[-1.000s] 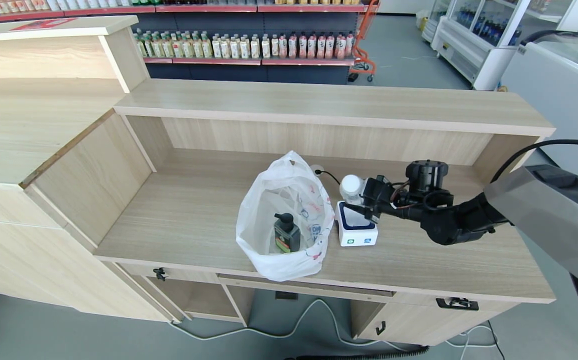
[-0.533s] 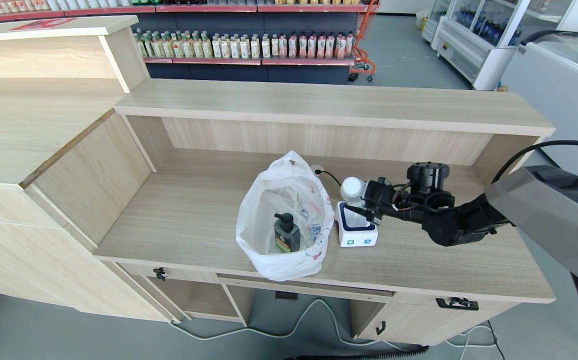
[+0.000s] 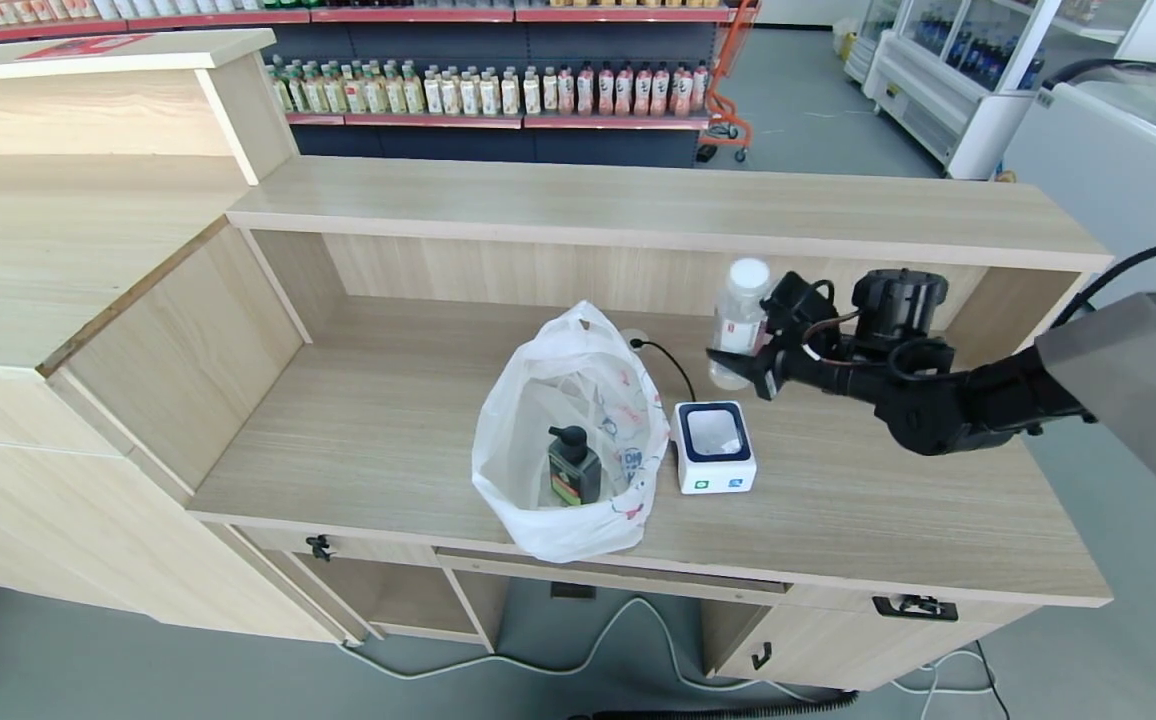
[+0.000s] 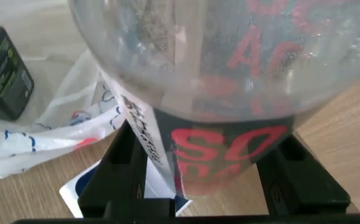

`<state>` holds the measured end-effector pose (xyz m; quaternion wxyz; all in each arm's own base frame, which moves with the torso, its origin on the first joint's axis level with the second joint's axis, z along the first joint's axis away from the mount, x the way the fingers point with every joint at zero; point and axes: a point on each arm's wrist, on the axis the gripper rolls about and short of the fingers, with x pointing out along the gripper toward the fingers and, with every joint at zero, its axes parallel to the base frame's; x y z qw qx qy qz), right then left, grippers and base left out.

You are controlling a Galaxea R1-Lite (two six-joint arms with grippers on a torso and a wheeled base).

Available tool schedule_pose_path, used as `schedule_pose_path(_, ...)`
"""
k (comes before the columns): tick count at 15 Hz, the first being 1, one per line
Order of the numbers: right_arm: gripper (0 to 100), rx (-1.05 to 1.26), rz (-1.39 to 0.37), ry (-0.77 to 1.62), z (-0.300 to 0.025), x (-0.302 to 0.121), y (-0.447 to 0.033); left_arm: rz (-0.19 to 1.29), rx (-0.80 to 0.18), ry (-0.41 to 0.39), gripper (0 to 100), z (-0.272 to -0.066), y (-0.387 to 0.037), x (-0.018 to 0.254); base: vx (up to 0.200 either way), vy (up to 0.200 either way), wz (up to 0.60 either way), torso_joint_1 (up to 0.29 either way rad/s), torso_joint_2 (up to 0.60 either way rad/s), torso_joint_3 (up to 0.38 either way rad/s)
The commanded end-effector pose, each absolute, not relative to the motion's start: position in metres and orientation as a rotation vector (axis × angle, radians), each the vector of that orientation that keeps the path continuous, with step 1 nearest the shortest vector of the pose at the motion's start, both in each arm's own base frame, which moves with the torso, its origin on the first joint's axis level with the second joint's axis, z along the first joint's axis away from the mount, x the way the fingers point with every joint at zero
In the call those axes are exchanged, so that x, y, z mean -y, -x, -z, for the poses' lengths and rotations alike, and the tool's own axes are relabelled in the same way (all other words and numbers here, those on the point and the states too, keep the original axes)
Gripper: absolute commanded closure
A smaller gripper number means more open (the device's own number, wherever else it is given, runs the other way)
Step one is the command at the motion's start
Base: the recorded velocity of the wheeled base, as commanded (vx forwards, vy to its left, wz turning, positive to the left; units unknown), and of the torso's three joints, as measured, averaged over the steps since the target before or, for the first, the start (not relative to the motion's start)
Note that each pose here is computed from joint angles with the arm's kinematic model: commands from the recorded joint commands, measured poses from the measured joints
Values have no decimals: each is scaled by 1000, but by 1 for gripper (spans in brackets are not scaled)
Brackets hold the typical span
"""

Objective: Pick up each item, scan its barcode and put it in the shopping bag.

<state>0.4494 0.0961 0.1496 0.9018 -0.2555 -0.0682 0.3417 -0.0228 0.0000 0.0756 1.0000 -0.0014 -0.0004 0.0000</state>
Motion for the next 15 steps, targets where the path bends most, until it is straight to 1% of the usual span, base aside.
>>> schedule_pose_path(1,100,219,-638,449,-207,-83,-429,0,2,3,0,-76,23,0,0,0,0,0,0,0)
schedule_pose_path(2,100,216,-627,414,-213,-81,-424,0,0,3,0,-76,23,0,0,0,0,0,0,0)
schedule_pose_path(4,100,159,-562,232,-228,-77,-408,0,0,3,0,-76,23,0,0,0,0,0,0,0)
schedule_pose_path(6,100,70,-530,86,-233,-80,-393,0,0,3,0,-76,23,0,0,0,0,0,0,0)
schedule_pose_path(10,100,-41,-533,32,-212,-82,-384,0,2,3,0,-76,23,0,0,0,0,0,0,0)
schedule_pose_path(15,100,-94,-569,38,-188,-129,-386,0,-2,3,0,-76,23,0,0,0,0,0,0,0)
